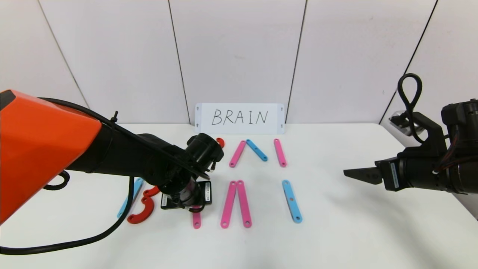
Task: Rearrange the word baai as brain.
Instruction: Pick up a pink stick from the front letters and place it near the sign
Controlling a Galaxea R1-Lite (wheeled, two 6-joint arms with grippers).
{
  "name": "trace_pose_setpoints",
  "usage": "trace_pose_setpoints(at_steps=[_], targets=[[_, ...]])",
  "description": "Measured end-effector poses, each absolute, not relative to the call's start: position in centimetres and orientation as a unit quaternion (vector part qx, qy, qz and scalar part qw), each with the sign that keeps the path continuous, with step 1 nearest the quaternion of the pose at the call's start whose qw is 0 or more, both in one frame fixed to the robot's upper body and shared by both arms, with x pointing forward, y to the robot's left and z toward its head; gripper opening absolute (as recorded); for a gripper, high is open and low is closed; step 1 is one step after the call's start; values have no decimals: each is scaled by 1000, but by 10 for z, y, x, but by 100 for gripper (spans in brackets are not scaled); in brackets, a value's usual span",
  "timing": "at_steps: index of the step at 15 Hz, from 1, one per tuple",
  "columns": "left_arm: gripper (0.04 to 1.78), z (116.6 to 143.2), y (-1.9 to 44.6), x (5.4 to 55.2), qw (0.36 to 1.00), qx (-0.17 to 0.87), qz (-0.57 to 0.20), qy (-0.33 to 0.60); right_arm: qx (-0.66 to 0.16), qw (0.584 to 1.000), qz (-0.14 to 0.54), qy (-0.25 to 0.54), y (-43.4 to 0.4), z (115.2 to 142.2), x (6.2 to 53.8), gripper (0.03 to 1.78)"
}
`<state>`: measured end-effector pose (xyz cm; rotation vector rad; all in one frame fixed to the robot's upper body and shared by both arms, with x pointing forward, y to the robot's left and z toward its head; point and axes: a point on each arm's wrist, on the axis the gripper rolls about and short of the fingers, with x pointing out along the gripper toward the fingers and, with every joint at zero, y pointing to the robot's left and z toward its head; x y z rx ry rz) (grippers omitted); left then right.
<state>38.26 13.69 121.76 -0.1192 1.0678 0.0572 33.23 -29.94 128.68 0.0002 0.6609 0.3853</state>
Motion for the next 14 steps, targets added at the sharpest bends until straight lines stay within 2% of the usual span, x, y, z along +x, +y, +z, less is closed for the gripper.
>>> trace_pose_setpoints(at_steps=[2,3,7,14], targets=[[31,1218,136,383,859,-57,26,508,0,928,188,323,-299,1287,332,173],[28,1218,136,383,859,-57,26,508,0,927,188,323,-299,1287,332,173],[28,1227,137,383,864,-55,17,500,-1,927,189,324,-299,1286,332,173],[28,1284,163,424,909,-51,0,414,-1,926,191,325,-299,1285,332,173]])
